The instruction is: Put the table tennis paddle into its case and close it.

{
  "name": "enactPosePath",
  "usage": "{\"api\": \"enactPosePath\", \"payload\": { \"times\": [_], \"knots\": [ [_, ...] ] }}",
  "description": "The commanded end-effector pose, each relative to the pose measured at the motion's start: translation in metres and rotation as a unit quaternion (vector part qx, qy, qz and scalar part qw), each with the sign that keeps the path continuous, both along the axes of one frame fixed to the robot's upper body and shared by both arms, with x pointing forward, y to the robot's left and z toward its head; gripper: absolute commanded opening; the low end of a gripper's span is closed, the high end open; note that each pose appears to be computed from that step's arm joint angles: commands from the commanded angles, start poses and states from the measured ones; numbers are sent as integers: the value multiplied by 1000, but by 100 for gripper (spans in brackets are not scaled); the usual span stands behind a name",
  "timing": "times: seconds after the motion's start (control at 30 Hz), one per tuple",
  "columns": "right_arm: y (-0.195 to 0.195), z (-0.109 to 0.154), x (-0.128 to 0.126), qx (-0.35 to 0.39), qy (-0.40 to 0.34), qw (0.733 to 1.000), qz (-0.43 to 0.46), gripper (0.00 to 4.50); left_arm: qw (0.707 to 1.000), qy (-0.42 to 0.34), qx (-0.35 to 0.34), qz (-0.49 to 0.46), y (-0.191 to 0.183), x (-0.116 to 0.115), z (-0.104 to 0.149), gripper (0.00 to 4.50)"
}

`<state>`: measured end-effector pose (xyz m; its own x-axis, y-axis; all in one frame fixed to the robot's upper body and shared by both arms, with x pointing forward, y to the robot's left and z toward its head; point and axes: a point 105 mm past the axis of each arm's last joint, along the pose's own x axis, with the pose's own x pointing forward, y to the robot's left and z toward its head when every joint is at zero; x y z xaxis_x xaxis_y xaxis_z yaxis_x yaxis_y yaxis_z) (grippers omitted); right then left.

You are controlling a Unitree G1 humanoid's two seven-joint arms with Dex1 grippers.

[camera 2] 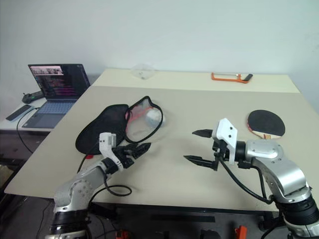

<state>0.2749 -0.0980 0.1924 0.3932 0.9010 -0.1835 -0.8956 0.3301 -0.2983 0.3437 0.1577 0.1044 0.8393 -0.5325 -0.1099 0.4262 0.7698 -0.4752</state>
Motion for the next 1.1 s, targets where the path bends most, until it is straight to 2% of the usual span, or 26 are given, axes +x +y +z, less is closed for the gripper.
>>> {"api": "enactPosePath", "payload": {
  "times": [0.03, 0.3, 0.5, 0.7, 0.8, 0.87, 0.97, 1.1],
  "knots": [
    [0, 12, -5, 8, -27, 1000, -1, 444, 1000, -10, -23, 11, 1, 5, 11, 450],
    [-1, 9, -6, 3, -29, 1000, -8, 444, 997, 5, -70, 39, 1, 9, 12, 450],
    [-2, 8, -7, -5, -29, 1000, -7, 444, 998, 6, -51, 38, 5, 0, 5, 450],
    [-4, 6, -7, -10, -25, 1000, -4, 444, 995, -29, 92, 6, 23, -25, -11, 450],
    [-3, 6, -7, -10, -25, 1000, -2, 444, 976, -83, 199, -42, 25, -39, -18, 450],
    [-2, 5, -6, -9, -24, 1000, 0, 444, 962, -114, 239, -68, 23, -46, -20, 450],
    [-1, 5, -6, -8, -24, 1000, 3, 444, 941, -168, 278, -92, 20, -54, -16, 450],
    [0, 4, -6, -7, -23, 1000, 7, 444, 939, -205, 264, -78, 13, -50, -4, 450]
  ]
}}
